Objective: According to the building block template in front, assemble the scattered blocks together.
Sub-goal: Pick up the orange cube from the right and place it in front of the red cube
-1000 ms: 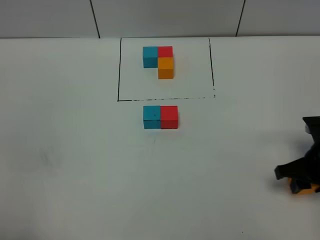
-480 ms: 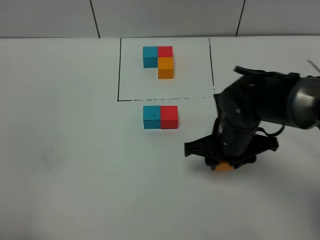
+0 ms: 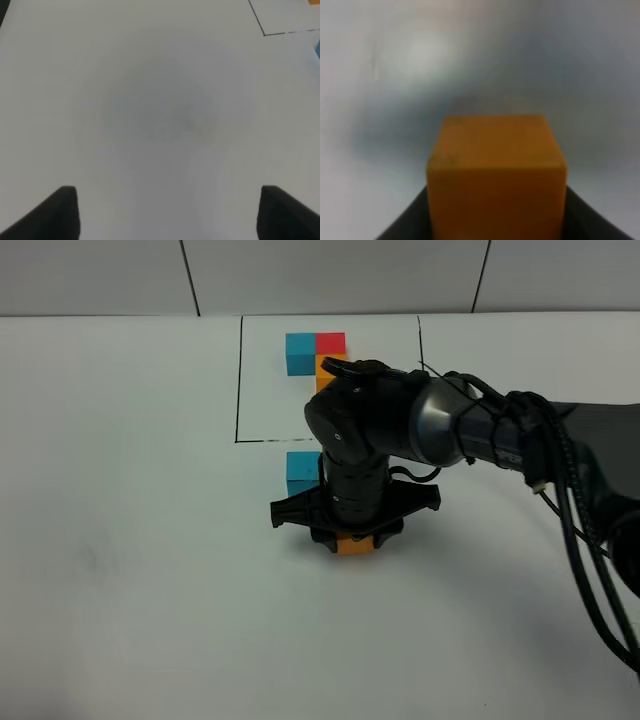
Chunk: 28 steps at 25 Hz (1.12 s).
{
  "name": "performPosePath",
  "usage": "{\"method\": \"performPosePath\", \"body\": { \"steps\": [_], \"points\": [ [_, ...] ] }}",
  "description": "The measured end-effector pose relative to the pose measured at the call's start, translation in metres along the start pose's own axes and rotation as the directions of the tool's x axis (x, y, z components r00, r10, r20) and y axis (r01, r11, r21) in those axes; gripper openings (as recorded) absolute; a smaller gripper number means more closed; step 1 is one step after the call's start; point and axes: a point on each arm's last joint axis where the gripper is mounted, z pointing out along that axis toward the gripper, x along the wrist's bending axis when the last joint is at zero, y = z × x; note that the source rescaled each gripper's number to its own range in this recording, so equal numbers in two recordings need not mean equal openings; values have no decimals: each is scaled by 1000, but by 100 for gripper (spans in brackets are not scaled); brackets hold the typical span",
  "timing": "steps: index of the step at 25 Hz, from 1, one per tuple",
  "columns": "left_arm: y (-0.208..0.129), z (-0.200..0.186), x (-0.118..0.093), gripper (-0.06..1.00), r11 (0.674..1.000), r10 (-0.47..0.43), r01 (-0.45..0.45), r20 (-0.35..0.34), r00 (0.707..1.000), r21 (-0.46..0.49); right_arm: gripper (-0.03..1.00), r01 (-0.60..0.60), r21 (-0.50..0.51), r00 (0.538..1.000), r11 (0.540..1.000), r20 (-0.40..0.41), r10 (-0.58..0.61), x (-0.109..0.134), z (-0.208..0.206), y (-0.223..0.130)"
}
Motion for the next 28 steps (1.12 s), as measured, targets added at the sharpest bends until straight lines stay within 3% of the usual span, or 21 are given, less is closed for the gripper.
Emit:
{"method": "performPosePath", "body": {
  "steps": [9,28],
  "points": [
    [0,0,0,66,1000,0,0,0,1000,2,2,-9,-8,1000,1000,-5,9,13,13,17],
    [0,0,0,66,1000,0,0,0,1000,2,2,-28,-61,999,998,20,29,12,16,23]
  ]
}}
